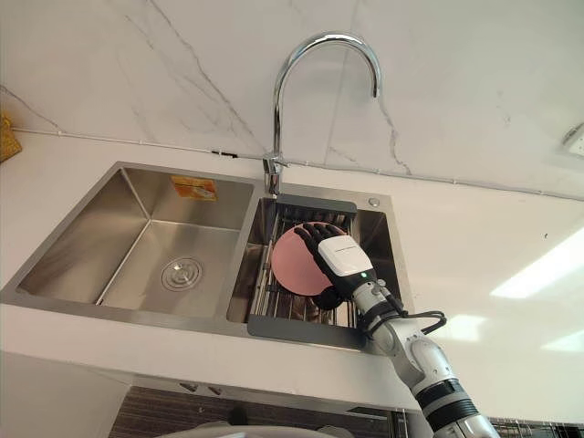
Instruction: Walk over to the sink, pick up the cup, carry it to the dishwasher, place the cup inside the dishwasher, then close the dishwasher door
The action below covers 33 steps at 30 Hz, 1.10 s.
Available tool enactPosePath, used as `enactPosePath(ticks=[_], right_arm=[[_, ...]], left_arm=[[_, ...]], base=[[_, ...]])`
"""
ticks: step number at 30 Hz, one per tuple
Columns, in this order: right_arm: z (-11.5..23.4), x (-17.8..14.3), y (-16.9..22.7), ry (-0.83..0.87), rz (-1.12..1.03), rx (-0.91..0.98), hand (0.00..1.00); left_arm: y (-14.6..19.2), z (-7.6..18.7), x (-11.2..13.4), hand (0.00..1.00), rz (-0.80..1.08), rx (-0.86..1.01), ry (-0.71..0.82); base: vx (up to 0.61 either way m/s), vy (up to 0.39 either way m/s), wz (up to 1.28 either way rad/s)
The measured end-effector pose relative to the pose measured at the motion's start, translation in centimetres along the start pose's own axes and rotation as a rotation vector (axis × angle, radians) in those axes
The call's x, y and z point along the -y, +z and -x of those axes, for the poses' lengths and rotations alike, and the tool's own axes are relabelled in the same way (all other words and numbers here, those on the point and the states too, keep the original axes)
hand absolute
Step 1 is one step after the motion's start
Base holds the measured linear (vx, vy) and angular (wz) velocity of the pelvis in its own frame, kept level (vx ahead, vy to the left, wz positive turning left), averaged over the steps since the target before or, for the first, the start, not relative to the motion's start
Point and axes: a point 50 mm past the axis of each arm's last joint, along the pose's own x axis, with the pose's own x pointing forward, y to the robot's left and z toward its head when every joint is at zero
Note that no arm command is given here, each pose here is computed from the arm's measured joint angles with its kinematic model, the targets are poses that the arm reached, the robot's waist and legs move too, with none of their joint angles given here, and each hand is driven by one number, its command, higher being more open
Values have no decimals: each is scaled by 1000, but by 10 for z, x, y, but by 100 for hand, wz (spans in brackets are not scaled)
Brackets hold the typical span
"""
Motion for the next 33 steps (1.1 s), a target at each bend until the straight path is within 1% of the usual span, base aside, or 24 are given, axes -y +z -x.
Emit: enactPosePath(ticks=[16, 24, 29, 33], right_arm=[[3, 1, -2, -22, -46, -7, 100], [5, 2, -5, -35, -107, -28, 100], [10, 3, -11, -60, -181, -65, 100], [12, 6, -10, -76, -187, -68, 100]], left_arm=[[1, 0, 0, 100, -15, 12, 1], [2, 0, 2, 100, -12, 16, -2], [1, 1, 7, 100, -1, 16, -15], [0, 1, 11, 100, 7, 17, -23]], base=[[2, 1, 0], [0, 0, 0], [0, 0, 0], [0, 0, 0]])
